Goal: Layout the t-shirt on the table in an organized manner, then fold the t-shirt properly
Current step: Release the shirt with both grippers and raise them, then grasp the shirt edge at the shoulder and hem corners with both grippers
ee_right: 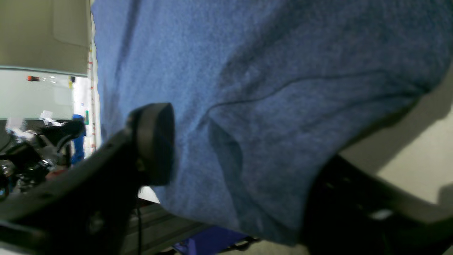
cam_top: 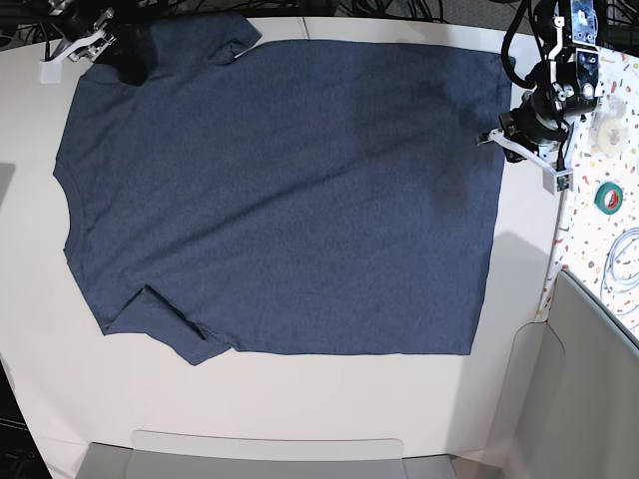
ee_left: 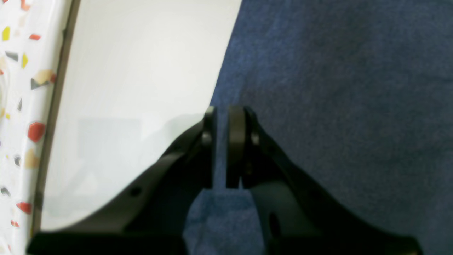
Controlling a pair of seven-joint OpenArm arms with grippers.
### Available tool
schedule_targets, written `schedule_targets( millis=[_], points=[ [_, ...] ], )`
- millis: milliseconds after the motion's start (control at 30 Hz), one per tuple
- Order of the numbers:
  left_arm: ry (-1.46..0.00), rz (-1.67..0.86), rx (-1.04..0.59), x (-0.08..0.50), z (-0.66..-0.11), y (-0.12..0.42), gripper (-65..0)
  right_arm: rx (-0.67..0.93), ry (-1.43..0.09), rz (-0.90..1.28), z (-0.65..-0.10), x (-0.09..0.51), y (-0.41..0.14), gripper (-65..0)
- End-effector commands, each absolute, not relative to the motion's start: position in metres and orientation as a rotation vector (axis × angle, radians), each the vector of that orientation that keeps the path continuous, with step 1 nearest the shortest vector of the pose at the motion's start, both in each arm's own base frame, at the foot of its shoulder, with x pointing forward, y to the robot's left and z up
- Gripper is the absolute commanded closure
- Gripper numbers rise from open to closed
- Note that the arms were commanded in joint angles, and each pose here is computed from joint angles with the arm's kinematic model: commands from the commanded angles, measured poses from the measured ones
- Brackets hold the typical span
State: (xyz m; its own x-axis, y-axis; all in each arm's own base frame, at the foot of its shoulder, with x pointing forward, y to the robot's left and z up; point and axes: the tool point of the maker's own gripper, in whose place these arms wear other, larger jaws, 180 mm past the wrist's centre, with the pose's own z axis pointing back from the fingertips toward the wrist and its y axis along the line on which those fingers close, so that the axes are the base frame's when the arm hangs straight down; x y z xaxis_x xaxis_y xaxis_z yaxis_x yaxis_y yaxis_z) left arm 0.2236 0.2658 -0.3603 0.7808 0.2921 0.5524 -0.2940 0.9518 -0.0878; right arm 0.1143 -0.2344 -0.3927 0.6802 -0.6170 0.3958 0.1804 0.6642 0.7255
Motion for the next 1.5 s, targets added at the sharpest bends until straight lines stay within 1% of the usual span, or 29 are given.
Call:
schedule_targets(
  millis=[0, 33, 67, 100, 167, 267, 300, 400, 467, 733, 833, 1133, 1300, 1467],
  points=[
    [-0.663, 0.358, 0.050, 0.230, -0.344, 0.287, -6.0, 0.631, -0.513, -0.466, -0.415, 0.084, -0.235, -24.3],
    [-0.678, 0.407, 0.055, 0.228, -0.340, 0.296, -6.8, 0.629, -0.512, -0.464, -0.415, 0.084, -0.235, -15.5],
    [-0.695, 0.463, 0.064, 0.225, -0.336, 0.308, -8.2, 0.628, -0.510, -0.466, -0.415, 0.084, -0.236, -4.4],
    [-0.713, 0.521, 0.054, 0.222, -0.331, 0.318, -10.0, 0.620, -0.503, -0.462, -0.417, 0.083, -0.237, 0.0],
    [-0.707, 0.634, -0.042, 0.213, -0.329, 0.327, -13.7, 0.602, -0.484, -0.457, -0.420, 0.080, -0.238, 0.0],
    [-0.614, 0.838, -0.270, 0.188, -0.341, 0.335, -17.1, 0.586, -0.467, -0.452, -0.423, 0.078, -0.239, -0.1],
    [-0.582, 0.918, -0.374, 0.181, -0.347, 0.336, -17.8, 0.585, -0.464, -0.453, -0.424, 0.077, -0.238, 0.0],
    [-0.498, 1.027, -0.588, 0.153, -0.364, 0.337, -18.1, 0.584, -0.464, -0.452, -0.423, 0.077, -0.239, 0.0],
    [-0.471, 1.042, -0.654, 0.139, -0.371, 0.336, -18.1, 0.584, -0.464, -0.452, -0.423, 0.077, -0.239, 0.0],
    [-0.384, 1.056, -0.665, 0.108, -0.386, 0.323, -18.6, 0.583, -0.469, -0.449, -0.423, 0.080, -0.239, 0.0],
    [-0.334, 1.049, -0.668, 0.099, -0.395, 0.311, -20.4, 0.576, -0.474, -0.440, -0.422, 0.083, -0.242, 0.0],
    [-0.241, 1.007, -0.713, 0.098, -0.413, 0.275, -20.7, 0.566, -0.468, -0.433, -0.422, 0.083, -0.245, 0.0],
    [-0.155, 0.968, -0.742, 0.091, -0.423, 0.248, -20.7, 0.566, -0.463, -0.435, -0.423, 0.081, -0.244, 0.0],
    [-0.126, 0.974, -0.732, 0.079, -0.425, 0.247, -20.7, 0.565, -0.459, -0.436, -0.423, 0.079, -0.244, 0.0]
  ],
)
